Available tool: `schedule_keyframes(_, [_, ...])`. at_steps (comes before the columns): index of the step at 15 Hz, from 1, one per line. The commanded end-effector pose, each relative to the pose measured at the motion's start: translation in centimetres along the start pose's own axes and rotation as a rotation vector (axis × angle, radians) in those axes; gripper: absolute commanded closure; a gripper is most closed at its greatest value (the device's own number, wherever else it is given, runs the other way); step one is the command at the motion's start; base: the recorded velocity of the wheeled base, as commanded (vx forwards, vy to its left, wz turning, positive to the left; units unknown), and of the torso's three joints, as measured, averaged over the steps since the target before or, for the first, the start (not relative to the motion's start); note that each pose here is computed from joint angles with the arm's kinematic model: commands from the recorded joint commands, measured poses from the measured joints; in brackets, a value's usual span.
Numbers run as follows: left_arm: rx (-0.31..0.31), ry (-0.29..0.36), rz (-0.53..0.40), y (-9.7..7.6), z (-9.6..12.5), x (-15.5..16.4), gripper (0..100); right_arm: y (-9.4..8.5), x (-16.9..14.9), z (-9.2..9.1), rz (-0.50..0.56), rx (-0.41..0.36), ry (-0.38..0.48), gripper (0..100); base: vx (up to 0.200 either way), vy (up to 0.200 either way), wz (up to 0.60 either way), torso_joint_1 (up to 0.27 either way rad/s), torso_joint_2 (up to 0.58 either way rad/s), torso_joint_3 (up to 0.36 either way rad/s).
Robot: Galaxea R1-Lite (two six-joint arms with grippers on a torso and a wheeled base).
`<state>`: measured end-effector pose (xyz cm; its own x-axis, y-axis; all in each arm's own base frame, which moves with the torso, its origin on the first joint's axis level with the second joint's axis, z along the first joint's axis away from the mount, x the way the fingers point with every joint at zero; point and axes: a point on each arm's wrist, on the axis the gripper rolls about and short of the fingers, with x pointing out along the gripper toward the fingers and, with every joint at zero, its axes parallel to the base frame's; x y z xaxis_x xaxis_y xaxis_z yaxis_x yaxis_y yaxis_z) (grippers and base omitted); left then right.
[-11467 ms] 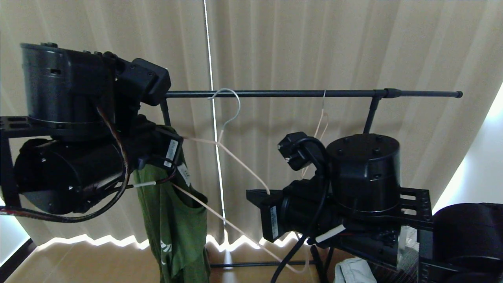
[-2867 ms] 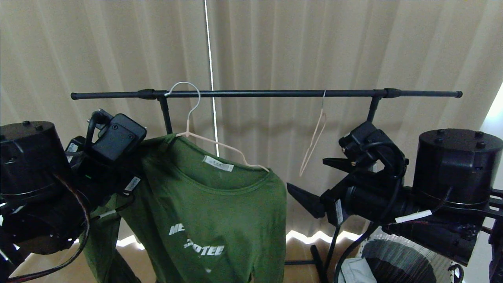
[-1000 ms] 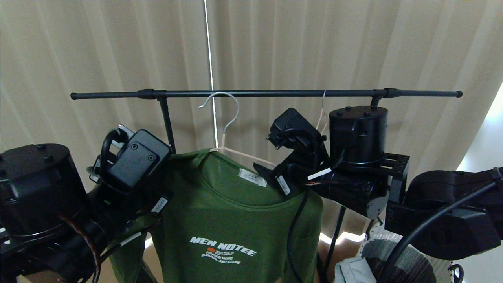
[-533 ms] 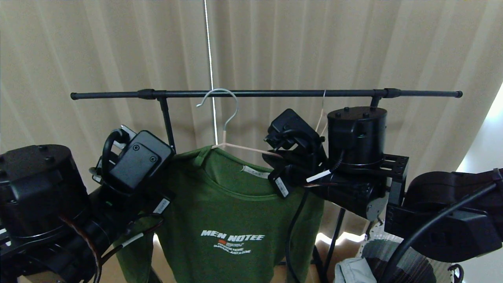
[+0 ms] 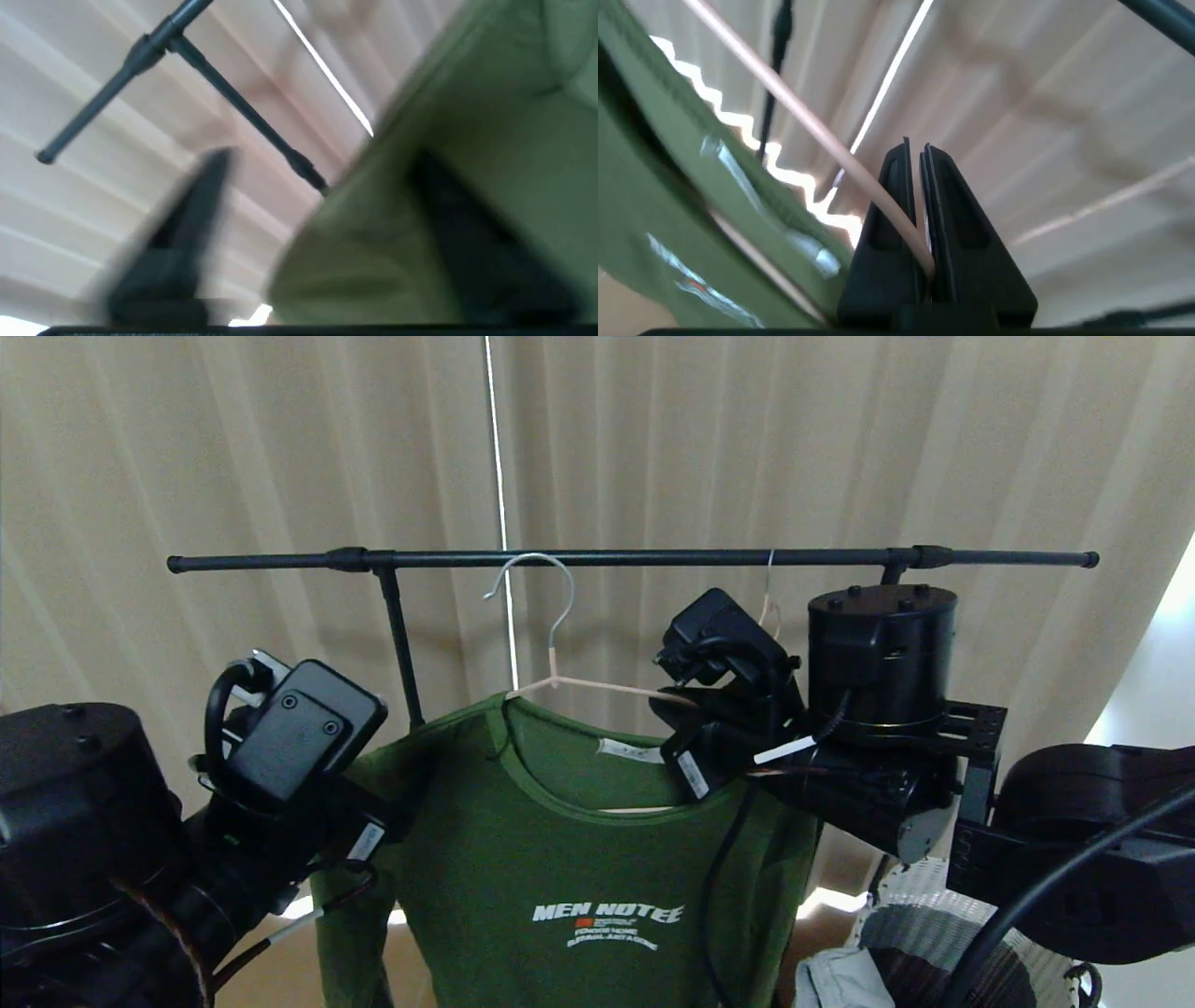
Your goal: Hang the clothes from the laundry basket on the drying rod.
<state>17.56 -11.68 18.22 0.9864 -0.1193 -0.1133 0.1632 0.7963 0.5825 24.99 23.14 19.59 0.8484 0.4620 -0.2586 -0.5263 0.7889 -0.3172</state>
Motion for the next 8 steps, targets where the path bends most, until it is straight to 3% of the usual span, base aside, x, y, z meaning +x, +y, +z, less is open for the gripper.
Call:
schedule_keyframes(1, [-0.033, -0.024, -0.02, 0.5, -0.7, -1.5, 0, -1.5, -1.0, -0.3, -0.039, 0.014, 0.003, 100, 0.0, 0.0, 0.0, 0.0, 0.0, 0.0])
schedule_keyframes(4, [-0.04, -0.054, -0.068, 0.8, -1.8, -3.3, 0, -3.1, -2.3, -0.6, -0.082, 0.028, 0.005, 100, 0.0, 0.0, 0.0, 0.0, 0.0, 0.0])
schedule_keyframes(6, [-0.035, -0.025, -0.062, 1.1, -3.4, -4.4, 0, -4.7, -3.9, -0.8, -0.125, 0.042, 0.0, 100, 0.0, 0.0, 0.0, 0.0, 0.0, 0.0])
schedule_keyframes(8, [-0.02, 0.051, -0.043, 1.2, -5.2, -4.3, 0, -5.5, -5.1, -0.7, -0.15, 0.051, -0.016, 100, 0.0, 0.0, 0.0, 0.0, 0.0, 0.0])
